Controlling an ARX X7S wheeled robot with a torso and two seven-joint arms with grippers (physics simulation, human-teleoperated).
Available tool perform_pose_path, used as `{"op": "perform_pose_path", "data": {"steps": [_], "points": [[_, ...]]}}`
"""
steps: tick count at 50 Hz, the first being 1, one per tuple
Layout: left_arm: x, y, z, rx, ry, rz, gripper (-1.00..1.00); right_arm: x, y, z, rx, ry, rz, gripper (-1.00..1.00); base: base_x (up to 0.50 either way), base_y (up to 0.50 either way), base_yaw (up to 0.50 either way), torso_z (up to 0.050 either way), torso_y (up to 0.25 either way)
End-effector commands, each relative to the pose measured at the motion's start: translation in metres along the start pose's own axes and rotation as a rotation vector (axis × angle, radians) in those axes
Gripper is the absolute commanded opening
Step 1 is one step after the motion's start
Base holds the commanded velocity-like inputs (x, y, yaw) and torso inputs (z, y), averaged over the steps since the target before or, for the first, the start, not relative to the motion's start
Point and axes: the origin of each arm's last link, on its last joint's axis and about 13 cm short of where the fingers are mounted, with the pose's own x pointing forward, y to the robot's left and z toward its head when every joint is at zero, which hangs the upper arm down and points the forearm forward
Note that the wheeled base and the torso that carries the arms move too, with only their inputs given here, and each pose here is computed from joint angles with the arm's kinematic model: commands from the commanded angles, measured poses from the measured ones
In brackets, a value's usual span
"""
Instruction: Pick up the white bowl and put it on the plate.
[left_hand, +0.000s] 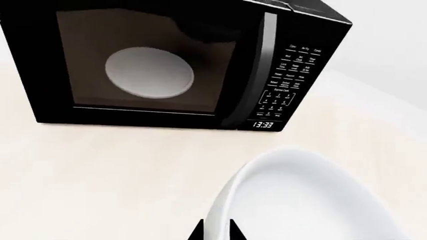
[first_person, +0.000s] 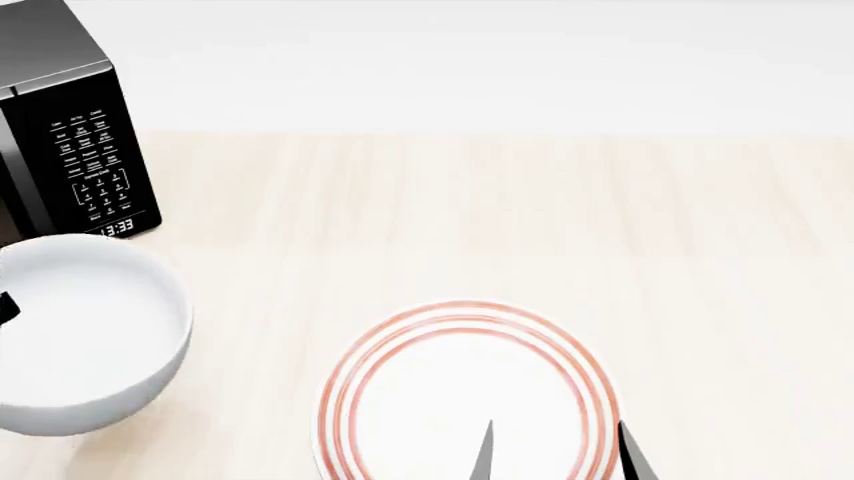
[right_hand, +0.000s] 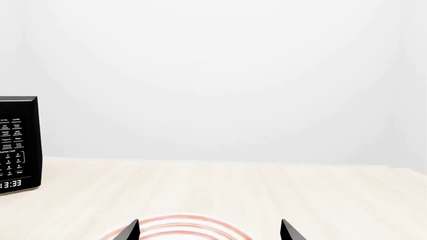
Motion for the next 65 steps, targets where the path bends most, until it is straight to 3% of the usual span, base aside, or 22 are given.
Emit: {"op": "perform_pose_path", "data": {"steps": [1,34,65], "points": [[-0.013,-0.010,0.018,-0.061,-0.045,-0.081,-1.00,0.002,-0.001,0.000,-0.003,-0.014,0.004,1.00,0.00,0.00,0.00,0.000,0.000],[-0.008,-0.069,0.026,-0.064,-0.018,-0.256,-1.00,0.002,-0.001,-0.002,0.000,-0.005,0.002,1.00,0.00,0.00,0.00,0.000,0.000],[0.008,-0.124,0.004,-0.098,0.080,-0.399,-1.00,0.002,-0.002,-0.006,0.003,0.005,0.000,1.00,0.00,0.00,0.00,0.000,0.001]]}}
